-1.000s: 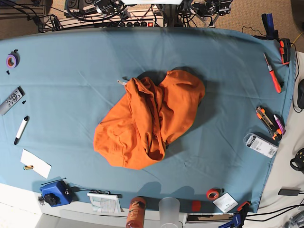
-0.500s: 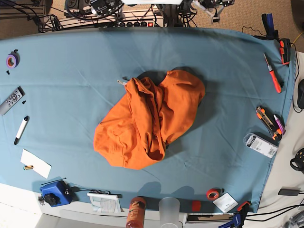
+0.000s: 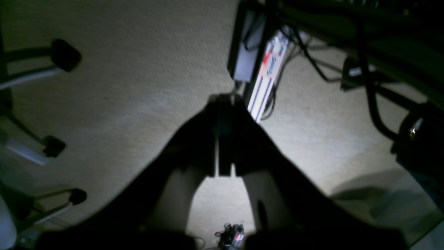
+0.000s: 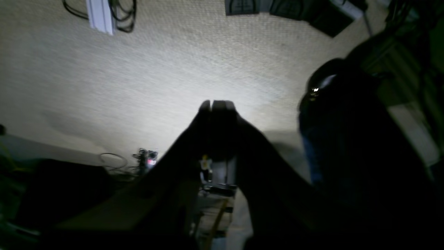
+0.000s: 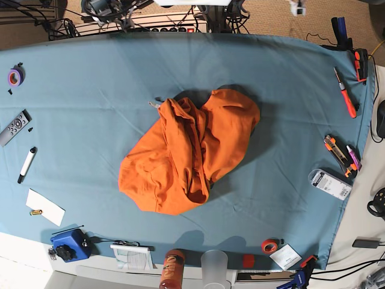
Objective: Layout the t-shirt on the table in an organized manner, then fold the t-shirt properly
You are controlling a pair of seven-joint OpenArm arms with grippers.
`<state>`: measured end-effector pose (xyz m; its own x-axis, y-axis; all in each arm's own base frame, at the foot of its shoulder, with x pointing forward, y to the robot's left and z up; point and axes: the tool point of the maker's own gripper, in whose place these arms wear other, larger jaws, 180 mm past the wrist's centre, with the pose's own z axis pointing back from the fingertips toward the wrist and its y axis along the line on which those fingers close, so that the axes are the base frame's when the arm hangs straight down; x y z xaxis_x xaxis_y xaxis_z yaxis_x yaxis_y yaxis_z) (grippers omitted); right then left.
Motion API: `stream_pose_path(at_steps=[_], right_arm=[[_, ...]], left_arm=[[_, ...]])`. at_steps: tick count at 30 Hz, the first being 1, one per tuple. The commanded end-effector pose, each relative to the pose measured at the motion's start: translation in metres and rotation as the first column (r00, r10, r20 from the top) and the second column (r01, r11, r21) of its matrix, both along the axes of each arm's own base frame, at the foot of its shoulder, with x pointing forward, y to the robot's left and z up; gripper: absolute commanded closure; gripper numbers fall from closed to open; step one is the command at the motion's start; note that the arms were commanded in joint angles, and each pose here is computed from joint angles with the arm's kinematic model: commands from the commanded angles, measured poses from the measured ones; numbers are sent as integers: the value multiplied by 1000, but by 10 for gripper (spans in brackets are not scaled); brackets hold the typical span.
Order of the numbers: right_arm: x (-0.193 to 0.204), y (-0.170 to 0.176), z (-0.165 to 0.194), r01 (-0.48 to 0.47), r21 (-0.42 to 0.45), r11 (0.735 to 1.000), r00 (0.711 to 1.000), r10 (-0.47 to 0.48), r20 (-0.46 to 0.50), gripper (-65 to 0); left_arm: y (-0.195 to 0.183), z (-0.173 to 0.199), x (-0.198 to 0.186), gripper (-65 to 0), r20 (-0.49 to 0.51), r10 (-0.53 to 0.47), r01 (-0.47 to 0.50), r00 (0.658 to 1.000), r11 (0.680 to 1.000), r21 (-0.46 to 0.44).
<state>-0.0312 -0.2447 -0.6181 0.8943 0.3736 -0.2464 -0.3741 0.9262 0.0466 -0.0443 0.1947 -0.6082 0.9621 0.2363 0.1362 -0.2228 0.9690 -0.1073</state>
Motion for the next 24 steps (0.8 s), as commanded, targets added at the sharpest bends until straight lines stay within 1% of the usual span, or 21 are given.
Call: stream_pose_path(at_steps=[1,4,6,8,11,14,19,24], right_arm=[[-3,-12,6,-1,-11,1000,1000,1,0,0],[-12,-20,18,-2,-5,1000,1000,2,4,0],[-17,-23,27,-32,0,999,999,32,10,0],[-23,-23,36,-66,10,998,998,66,13,0],[-32,-15,51,-113,34,993,994,113,13,0],[-43,1,66,-144,69,987,990,144,10,0],[-44,24,94,-149,115,982,988,143,61,0],[-28,24,129,-133,103,986,983,118,139,0]], left_arm=[[4,6,-7,0,-2,-3,3,1000,1000,-10],[2,20,-9,0,15,-23,23,1000,998,-58],[1,29,-13,0,21,-48,49,999,996,-79],[3,39,-16,0,34,-62,65,997,995,-81],[2,55,-22,0,30,-45,48,999,994,-98],[-2,74,-26,0,16,-24,26,1000,991,-132],[-12,107,-33,0,-17,-48,44,999,983,-178],[-20,142,-32,0,-8,-105,102,994,976,-192]])
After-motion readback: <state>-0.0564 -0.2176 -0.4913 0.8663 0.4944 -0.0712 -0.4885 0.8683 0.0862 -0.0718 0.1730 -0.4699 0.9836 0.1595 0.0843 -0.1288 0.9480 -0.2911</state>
